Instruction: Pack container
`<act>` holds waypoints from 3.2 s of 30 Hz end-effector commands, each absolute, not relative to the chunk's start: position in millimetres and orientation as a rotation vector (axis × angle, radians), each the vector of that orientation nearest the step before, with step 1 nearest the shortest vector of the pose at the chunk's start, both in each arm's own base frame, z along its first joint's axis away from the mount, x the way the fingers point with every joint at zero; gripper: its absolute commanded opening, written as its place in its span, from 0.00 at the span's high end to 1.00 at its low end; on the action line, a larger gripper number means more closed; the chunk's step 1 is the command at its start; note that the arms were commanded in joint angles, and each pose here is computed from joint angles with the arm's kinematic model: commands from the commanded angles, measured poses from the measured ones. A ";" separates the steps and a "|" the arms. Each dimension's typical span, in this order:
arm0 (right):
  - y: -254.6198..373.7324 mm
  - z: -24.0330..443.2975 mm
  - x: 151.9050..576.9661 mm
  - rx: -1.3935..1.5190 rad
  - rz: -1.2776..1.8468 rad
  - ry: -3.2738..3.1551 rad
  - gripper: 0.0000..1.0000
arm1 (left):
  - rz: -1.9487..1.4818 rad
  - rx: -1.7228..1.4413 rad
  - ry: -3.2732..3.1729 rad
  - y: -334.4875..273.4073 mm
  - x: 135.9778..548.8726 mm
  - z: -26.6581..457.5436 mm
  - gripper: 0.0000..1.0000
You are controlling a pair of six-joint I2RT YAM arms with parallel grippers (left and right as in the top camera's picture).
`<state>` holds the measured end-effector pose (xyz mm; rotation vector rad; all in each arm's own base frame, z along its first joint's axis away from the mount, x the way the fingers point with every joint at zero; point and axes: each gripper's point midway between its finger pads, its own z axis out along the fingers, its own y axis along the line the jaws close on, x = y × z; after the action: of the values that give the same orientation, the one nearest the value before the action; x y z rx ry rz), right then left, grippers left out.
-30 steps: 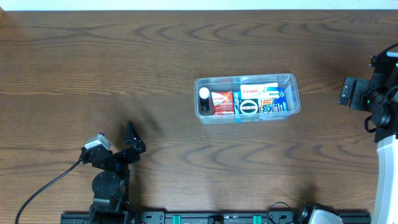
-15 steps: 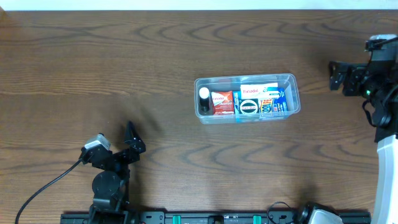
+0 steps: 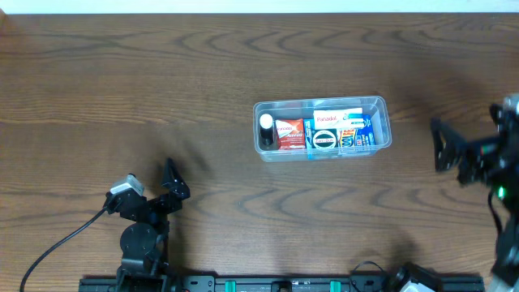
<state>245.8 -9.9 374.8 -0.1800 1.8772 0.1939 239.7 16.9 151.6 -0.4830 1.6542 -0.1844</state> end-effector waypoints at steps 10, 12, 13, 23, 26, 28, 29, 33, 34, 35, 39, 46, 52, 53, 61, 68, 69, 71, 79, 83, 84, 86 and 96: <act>76.4 379.6 179.8 -0.551 0.468 1.755 0.01 | -0.141 -0.485 1.694 20.7 239.5 134.6 0.02; 84.5 382.6 174.4 -0.585 0.510 1.731 0.01 | -0.141 -0.485 1.694 20.7 239.5 134.6 0.02; 88.0 383.4 172.3 -0.599 0.531 1.723 0.01 | -0.141 -0.485 1.694 20.7 239.5 134.6 0.02; 111.6 383.0 148.0 -0.688 0.639 1.692 0.01 | -0.141 -0.485 1.694 20.7 239.5 134.6 0.02; 116.5 385.0 141.9 -0.718 0.648 1.675 0.01 | -0.141 -0.485 1.694 20.7 239.5 134.6 0.02; 121.0 385.2 137.5 -0.743 0.669 1.666 0.01 | -0.141 -0.485 1.694 20.7 239.5 134.6 0.02; 123.3 384.8 135.0 -0.753 0.685 1.666 0.01 | -0.141 -0.486 1.694 20.7 239.5 134.4 0.02; 131.7 383.3 122.0 -0.798 0.724 1.654 0.01 | -0.141 -0.485 1.694 20.7 239.5 134.6 0.02; 132.9 383.8 119.2 -0.807 0.723 1.648 0.01 | -0.141 -0.485 1.694 20.7 239.5 134.6 0.02; 134.1 384.6 115.9 -0.817 0.719 1.638 0.01 | -0.141 -0.486 1.694 20.7 239.5 134.6 0.02; 136.2 392.9 102.2 -0.840 0.667 1.602 0.01 | -0.141 -0.486 1.694 20.7 239.5 134.6 0.02; 114.1 427.9 95.6 -0.663 0.449 1.626 0.01 | -0.141 -0.485 1.694 20.7 239.5 134.6 0.02; 80.1 470.2 87.8 -0.391 0.262 1.588 0.01 | -0.141 -0.485 1.694 20.7 239.5 134.6 0.02; 68.8 476.1 87.3 -0.301 0.229 1.589 0.01 | -0.141 -0.485 1.694 20.7 239.5 134.6 0.02; 2.6 467.0 78.7 0.304 0.189 1.641 0.01 | -0.141 -0.485 1.694 20.7 239.5 134.6 0.02; 7.8 462.0 68.9 0.166 0.190 1.666 0.01 | -0.141 -0.485 1.694 20.7 239.5 134.6 0.02; 7.5 461.9 68.7 0.161 0.193 1.667 0.01 | -0.141 -0.486 1.694 20.7 239.5 134.6 0.02; 8.0 461.2 68.8 0.138 0.190 1.671 0.01 | -0.141 -0.485 1.694 20.7 239.5 134.6 0.02; 10.4 466.6 73.2 0.052 0.143 1.650 0.01 | -0.141 -0.486 1.694 20.7 239.5 134.6 0.02; 18.6 459.2 83.6 -0.014 0.155 1.672 0.01 | -0.141 -0.486 1.694 20.7 239.5 134.6 0.02; 19.8 455.0 88.1 -0.020 0.159 1.684 0.01 | -0.141 -0.485 1.694 20.7 239.5 134.6 0.02; 19.8 448.0 96.5 -0.019 0.159 1.703 0.01 | -0.141 -0.485 1.694 20.7 239.5 134.6 0.02; 24.2 422.5 128.2 -0.023 0.194 1.687 0.01 | -0.141 -0.485 1.694 20.7 239.5 134.4 0.02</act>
<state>131.0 19.2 428.0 0.0019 1.7042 0.1682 239.8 16.9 151.1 -0.4829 1.6557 -0.1843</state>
